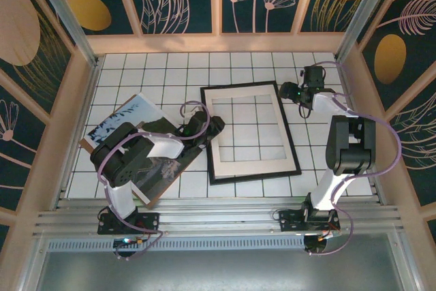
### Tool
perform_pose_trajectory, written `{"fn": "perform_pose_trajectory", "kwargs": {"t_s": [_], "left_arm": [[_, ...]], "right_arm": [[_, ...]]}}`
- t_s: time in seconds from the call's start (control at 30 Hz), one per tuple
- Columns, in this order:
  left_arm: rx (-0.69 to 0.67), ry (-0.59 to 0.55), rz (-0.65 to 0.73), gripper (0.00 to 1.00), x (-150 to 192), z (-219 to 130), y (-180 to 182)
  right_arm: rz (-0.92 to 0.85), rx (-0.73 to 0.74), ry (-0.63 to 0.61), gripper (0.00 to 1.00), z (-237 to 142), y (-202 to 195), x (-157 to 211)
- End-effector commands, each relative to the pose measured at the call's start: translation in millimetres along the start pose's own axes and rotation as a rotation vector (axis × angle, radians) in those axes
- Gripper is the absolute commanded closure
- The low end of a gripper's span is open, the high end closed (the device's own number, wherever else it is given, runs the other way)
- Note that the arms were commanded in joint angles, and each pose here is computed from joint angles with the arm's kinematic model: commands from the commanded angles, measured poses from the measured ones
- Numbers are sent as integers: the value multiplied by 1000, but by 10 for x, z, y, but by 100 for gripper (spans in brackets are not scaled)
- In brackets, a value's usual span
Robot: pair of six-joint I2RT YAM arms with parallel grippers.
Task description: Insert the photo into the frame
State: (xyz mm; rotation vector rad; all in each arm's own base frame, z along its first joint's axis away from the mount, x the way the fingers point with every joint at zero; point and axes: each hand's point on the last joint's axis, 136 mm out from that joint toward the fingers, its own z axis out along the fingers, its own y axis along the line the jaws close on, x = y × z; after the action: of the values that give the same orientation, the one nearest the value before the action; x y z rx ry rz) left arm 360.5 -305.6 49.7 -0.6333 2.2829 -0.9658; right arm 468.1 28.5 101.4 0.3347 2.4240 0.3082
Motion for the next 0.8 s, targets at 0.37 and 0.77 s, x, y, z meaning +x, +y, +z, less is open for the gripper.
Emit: {"fn": "perform_pose_trajectory", "kwargs": {"t_s": [0.37,0.77], "left_arm": [[-40,112,144,33,155,4,-74],[-105,104,260,23,93,-73,-45]], "right_arm": [[-23,-19,14,19,45,102,35],[-28,-20,18,19,48,120,59]]}}
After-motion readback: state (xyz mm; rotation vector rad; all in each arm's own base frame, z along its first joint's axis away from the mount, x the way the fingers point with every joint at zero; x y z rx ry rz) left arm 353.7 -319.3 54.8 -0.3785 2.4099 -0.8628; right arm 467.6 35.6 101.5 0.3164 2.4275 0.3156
